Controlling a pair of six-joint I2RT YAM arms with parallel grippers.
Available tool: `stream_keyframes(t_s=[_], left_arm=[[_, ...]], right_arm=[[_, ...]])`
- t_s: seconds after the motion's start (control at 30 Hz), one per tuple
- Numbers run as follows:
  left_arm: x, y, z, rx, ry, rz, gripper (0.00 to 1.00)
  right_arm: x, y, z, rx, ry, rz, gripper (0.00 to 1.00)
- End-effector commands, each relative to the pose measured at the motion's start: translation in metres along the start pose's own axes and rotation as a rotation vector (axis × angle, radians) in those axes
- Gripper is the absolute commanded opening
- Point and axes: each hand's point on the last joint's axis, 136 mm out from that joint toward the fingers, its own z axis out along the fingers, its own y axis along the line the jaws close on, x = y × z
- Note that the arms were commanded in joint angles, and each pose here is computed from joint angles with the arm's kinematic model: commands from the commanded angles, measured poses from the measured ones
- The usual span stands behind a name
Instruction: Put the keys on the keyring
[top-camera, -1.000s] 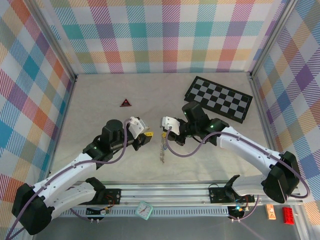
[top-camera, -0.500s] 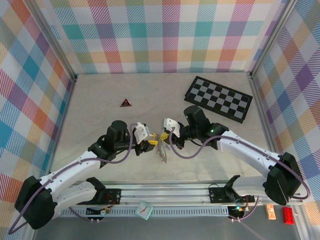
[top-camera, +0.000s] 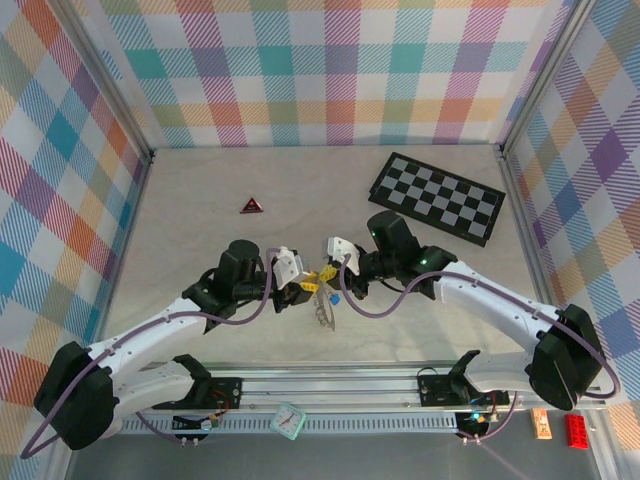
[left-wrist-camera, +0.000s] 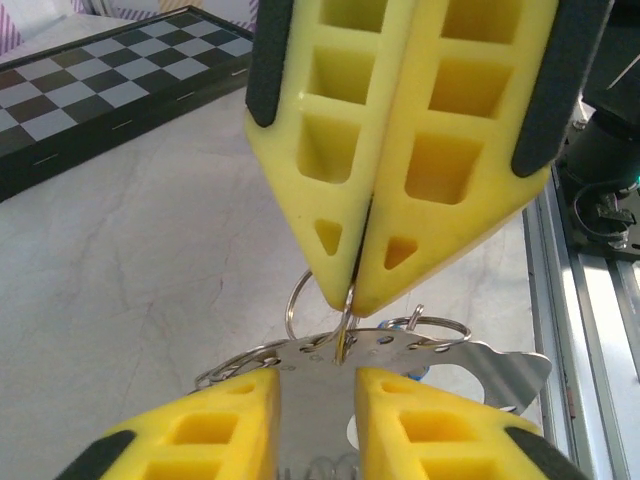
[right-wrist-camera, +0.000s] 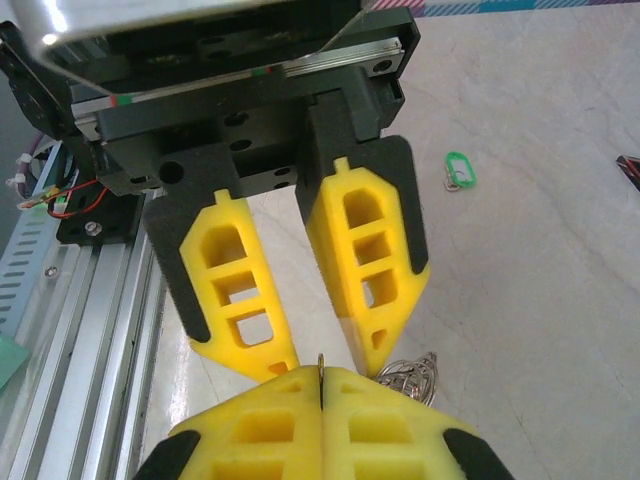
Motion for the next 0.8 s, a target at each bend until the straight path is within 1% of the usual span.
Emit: stream_keyframes(t_s=[0.0, 0.33, 0.37, 0.43, 0.5, 0.57, 0.67, 0.73, 0.77], left_arm=[[-0.022, -0.006, 0.0, 0.042, -0.06, 0.057, 0.23], [-0.027, -0.013, -0.003, 0.065, -0.095, 0.079, 0.21], [-0.027, -0.013, -0.004, 0.066, -0.098, 0.081, 0.2], [-0.028, -0.013, -0.004, 0.068, -0.099, 0.084, 0.13], [-0.028, -0.013, -0.004, 0.07, -0.1, 0.085, 0.08], [-0.028, -0.013, -0.004, 0.069, -0.1, 0.088, 0.0], [-0.027, -0.012, -0.004, 0.059, -0.094, 0.092, 0.0], [-0.026, -0.01, -0.004, 0.043, -0.088, 0.095, 0.0], [-0.026, -0.01, -0.005, 0.04, -0.086, 0.099, 0.0]], right_arm=[[-0.021, 0.003, 0.0, -0.034, -0.06, -0.038, 0.0], [-0.022, 0.004, 0.007, -0.042, -0.046, -0.05, 0.0], [-0.022, 0.004, 0.008, -0.043, -0.046, -0.05, 0.0], [-0.022, 0.005, 0.009, -0.049, -0.044, -0.049, 0.0], [-0.021, 0.006, 0.01, -0.052, -0.04, -0.046, 0.0], [-0.021, 0.005, 0.01, -0.052, -0.037, -0.044, 0.0], [-0.02, 0.001, 0.007, -0.015, -0.025, -0.036, 0.0], [-0.02, -0.006, -0.001, 0.044, -0.023, -0.03, 0.22], [-0.021, -0.01, -0.008, 0.079, -0.029, -0.032, 0.27]])
